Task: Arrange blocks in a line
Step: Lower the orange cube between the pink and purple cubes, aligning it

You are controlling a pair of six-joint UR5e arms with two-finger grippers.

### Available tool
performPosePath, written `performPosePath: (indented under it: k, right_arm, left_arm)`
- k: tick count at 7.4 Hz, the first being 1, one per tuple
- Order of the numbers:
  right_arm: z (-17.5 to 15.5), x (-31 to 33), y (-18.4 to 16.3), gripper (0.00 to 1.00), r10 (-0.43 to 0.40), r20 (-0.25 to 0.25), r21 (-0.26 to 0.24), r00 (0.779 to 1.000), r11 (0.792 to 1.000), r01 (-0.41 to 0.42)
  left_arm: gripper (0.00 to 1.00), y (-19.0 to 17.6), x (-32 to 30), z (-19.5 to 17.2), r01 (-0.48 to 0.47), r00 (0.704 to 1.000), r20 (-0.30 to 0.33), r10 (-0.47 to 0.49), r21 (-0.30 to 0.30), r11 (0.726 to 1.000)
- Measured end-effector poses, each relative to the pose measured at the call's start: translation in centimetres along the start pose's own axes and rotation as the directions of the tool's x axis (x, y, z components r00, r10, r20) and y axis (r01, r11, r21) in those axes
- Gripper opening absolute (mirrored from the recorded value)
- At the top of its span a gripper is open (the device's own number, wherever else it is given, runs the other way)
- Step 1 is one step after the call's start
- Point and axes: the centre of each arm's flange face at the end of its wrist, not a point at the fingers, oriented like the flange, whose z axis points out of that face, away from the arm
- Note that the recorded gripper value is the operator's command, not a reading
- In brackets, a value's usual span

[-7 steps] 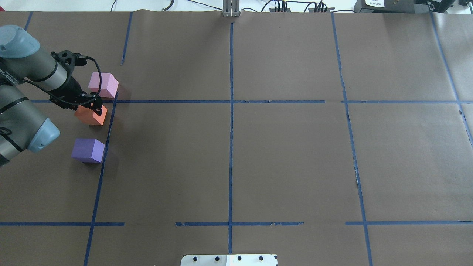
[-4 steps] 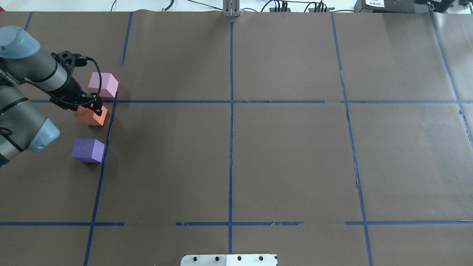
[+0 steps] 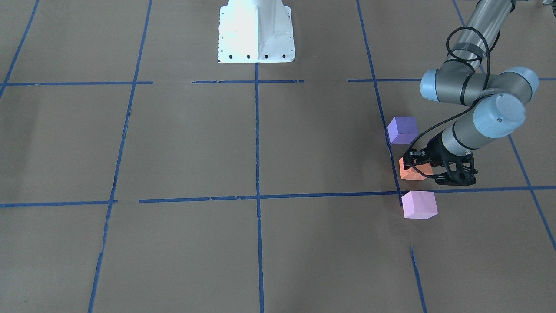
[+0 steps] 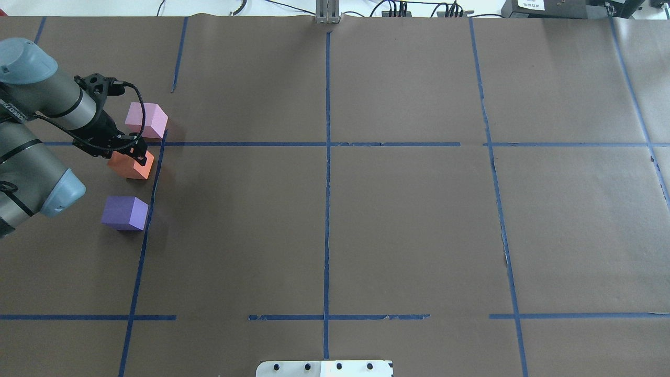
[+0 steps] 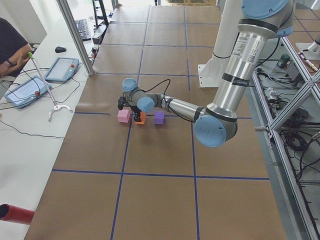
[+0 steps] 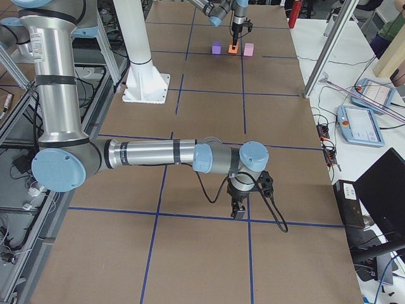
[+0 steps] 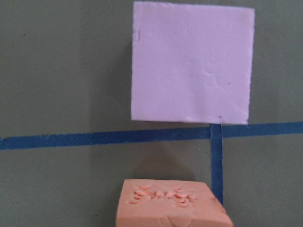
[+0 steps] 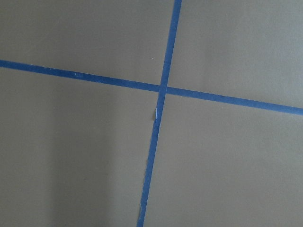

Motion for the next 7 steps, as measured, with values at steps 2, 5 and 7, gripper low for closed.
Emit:
performPosePath:
  k: [2,5,7]
  right_arm:
    - [0.00,0.00,0.00,1.00,0.000,0.000,0.000,1.000,1.000,0.000]
    - [0.00,0.00,0.00,1.00,0.000,0.000,0.000,1.000,1.000,0.000]
    - [0.00,0.00,0.00,1.00,0.000,0.000,0.000,1.000,1.000,0.000]
  left_arm:
    - [0.51,0.06,0.12,0.33,0.002,1.000,-0.004,-0.002,-0.001,1.000]
    - [1.00,0.21,0.40,0.68,0.005,1.000,-0.006,-0.005,-0.004,1.000]
    - [1.00,0.26,0.51,0.77,0.004,1.000,-0.006,-0.004,-0.005,1.000]
